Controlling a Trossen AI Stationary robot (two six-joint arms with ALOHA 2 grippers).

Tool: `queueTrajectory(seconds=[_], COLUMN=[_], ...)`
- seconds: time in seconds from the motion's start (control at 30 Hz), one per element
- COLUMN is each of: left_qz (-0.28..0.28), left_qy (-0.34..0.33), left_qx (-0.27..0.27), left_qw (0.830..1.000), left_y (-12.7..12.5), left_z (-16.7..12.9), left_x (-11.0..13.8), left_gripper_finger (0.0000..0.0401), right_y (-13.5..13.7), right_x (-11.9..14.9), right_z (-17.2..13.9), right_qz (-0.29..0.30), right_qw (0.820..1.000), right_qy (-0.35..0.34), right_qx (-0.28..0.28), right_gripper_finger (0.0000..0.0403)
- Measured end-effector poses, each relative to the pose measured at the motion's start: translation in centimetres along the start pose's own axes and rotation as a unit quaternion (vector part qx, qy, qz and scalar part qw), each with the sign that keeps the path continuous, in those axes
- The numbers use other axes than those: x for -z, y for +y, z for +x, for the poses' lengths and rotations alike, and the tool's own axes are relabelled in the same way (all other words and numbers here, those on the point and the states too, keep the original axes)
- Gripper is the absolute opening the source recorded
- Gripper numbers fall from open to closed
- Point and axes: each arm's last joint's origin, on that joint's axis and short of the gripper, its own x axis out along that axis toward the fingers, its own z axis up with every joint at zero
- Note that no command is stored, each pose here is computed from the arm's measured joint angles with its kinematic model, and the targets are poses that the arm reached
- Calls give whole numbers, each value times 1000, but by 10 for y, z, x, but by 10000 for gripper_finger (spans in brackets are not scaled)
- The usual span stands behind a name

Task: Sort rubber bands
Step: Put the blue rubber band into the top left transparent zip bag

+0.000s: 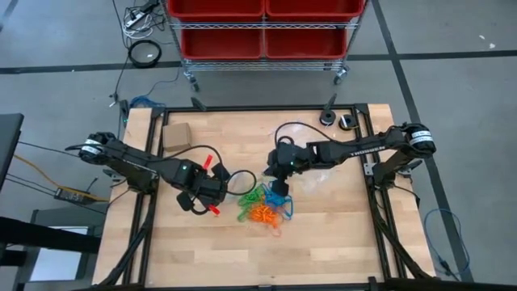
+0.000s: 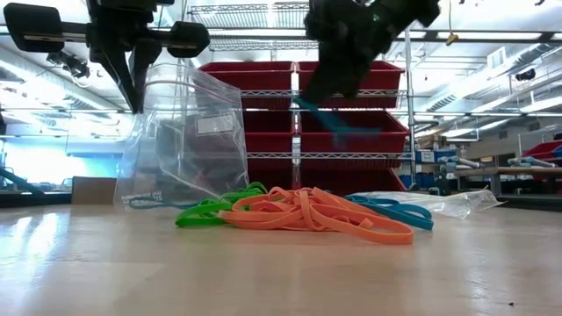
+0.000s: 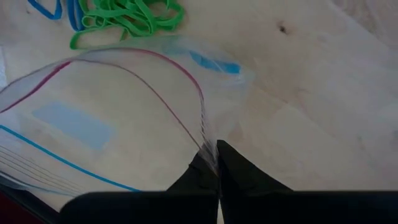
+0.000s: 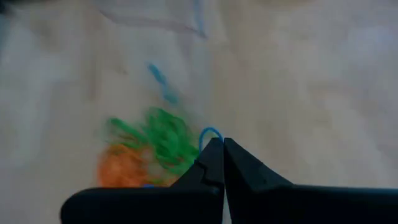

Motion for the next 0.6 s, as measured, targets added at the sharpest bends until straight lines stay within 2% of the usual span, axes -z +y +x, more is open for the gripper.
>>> queueTrajectory(seconds=[0.07,0.17,0.2,0.3,0.33,0.47,0.5,0.6], left_qz=[0,0,0,-1,-1,-1,-1,-1], left_qy=[0,0,0,0,0,0,0,0], left_qx=[0,0,0,1,1,1,1,2], left_qw=[1000,1000,1000,1000,1000,1000,1000,1000], left_y=[0,0,0,0,0,0,0,0], left_z=[0,0,0,0,0,0,0,0], left_x=[0,0,0,0,0,0,0,0], left_gripper_finger=[0,0,0,0,0,0,0,0], right_y=[5,4,1,1,4,-3,-6,-2], right_x=[-3,3,4,0,-1,9,9,0], right_z=[0,-2,-2,0,0,-2,-2,-1], right_qz=[-12,-22,-15,0,-4,-10,6,15], right_qw=[1000,997,998,1000,1000,995,996,1000], right_qy=[-17,16,27,8,0,45,51,13], right_qx=[0,68,64,-15,-17,84,76,-11], right_gripper_finger=[0,0,0,0,0,0,0,0])
